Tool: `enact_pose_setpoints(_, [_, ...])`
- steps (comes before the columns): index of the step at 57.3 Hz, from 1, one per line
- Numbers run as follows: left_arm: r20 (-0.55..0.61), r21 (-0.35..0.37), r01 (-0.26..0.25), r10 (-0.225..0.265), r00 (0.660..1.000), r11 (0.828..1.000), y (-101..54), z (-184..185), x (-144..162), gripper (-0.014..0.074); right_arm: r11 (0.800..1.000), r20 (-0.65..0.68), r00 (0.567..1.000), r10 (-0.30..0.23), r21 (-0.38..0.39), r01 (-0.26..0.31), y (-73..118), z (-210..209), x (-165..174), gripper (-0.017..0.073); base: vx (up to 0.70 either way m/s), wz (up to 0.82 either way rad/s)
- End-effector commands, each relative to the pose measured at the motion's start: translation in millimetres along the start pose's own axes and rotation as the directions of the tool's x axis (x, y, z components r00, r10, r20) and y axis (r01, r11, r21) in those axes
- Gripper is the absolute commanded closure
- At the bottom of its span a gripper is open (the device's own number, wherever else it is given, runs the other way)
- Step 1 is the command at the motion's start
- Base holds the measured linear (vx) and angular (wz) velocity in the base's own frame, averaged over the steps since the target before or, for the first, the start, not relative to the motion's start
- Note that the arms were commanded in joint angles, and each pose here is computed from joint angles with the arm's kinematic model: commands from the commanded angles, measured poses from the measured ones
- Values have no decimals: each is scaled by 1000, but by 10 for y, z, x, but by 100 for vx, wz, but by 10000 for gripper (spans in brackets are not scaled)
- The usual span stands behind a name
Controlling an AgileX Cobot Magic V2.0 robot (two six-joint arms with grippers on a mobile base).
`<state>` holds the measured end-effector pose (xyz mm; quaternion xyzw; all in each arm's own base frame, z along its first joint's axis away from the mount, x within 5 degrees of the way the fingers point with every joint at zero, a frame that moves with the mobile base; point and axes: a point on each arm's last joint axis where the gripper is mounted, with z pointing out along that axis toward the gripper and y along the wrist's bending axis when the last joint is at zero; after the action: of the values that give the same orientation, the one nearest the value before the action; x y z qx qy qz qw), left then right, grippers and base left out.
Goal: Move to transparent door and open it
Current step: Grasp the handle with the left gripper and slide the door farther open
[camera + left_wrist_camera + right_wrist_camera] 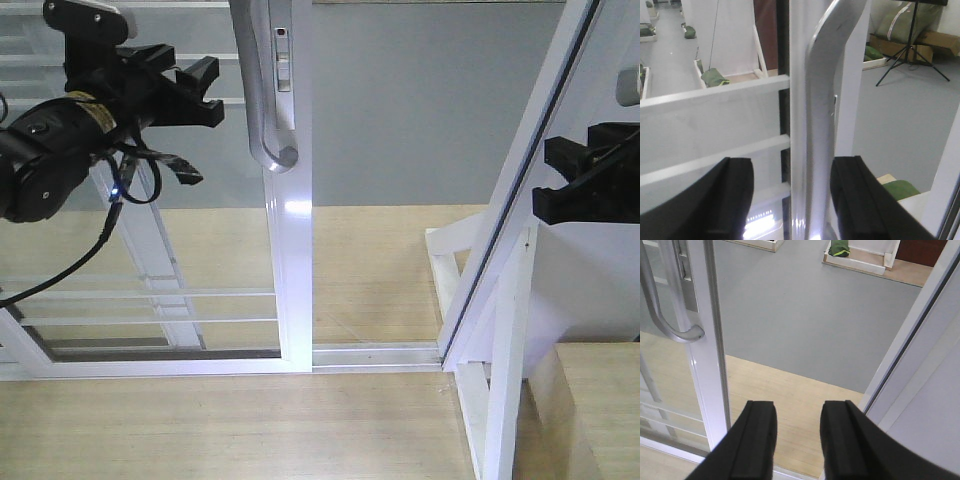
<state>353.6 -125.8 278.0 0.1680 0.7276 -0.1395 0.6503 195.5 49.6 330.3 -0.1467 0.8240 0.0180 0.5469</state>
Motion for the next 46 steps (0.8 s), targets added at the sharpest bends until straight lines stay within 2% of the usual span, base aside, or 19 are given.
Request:
enact_pose_setpoints(1, [157,38,-4,-2,988,999,-82,47,-373,116,1000,115,993,-8,9,7,-28,-77,-170,242,0,0])
enact_pose_setpoints(33, [200,32,-28,21,979,999,-21,874,-384,118,1000,89,996,-3,9,2,-29,-74,-146,242,0,0])
enact_pose_setpoints(40, [175,11,-46,44,984,999,22,879,-412,128,1000,67,998,-3,10,2,-30,-64,-127,242,0,0])
enact_pose_setpoints(46, [144,-15,-43,45,989,999,92,826,-465,129,1000,57,998,-3,10,3,-29,-47,-117,242,0,0])
